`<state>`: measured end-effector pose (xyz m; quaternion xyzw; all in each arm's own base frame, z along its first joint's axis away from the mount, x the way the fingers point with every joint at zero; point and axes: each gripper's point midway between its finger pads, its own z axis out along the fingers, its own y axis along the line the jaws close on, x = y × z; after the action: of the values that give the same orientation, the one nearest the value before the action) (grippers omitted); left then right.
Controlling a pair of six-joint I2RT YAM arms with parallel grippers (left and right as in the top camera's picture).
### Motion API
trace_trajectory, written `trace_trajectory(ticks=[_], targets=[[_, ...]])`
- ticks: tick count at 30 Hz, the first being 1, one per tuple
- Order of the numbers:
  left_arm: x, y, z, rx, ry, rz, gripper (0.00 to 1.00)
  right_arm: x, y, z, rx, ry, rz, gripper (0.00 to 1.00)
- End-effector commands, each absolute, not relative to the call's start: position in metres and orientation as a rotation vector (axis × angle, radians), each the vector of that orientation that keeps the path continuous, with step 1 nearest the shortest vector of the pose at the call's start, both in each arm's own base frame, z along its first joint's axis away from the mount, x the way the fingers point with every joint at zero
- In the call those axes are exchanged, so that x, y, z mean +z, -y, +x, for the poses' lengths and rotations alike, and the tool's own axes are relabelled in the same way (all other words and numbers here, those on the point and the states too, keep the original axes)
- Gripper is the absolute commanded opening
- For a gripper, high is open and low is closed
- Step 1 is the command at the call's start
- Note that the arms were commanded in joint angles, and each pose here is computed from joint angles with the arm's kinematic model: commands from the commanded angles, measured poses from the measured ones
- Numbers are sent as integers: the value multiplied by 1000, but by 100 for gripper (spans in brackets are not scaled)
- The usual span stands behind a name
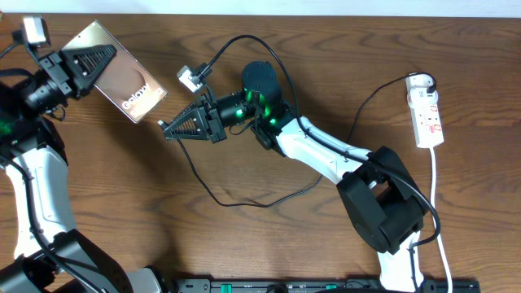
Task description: Plug charger to phone and switch on socket
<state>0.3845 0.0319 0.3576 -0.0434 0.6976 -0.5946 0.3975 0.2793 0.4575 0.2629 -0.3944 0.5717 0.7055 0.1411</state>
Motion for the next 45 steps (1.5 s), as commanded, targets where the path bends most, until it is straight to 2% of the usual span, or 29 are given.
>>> trace_trajectory(ticks=[1, 45], targets=[[362, -28, 378, -1474, -1762, -31, 7, 291, -453, 274, 2022, -1571, -1177, 1], [361, -12, 374, -1480, -1773, 72, 7, 295, -446, 281, 1891, -1377, -1273, 1]])
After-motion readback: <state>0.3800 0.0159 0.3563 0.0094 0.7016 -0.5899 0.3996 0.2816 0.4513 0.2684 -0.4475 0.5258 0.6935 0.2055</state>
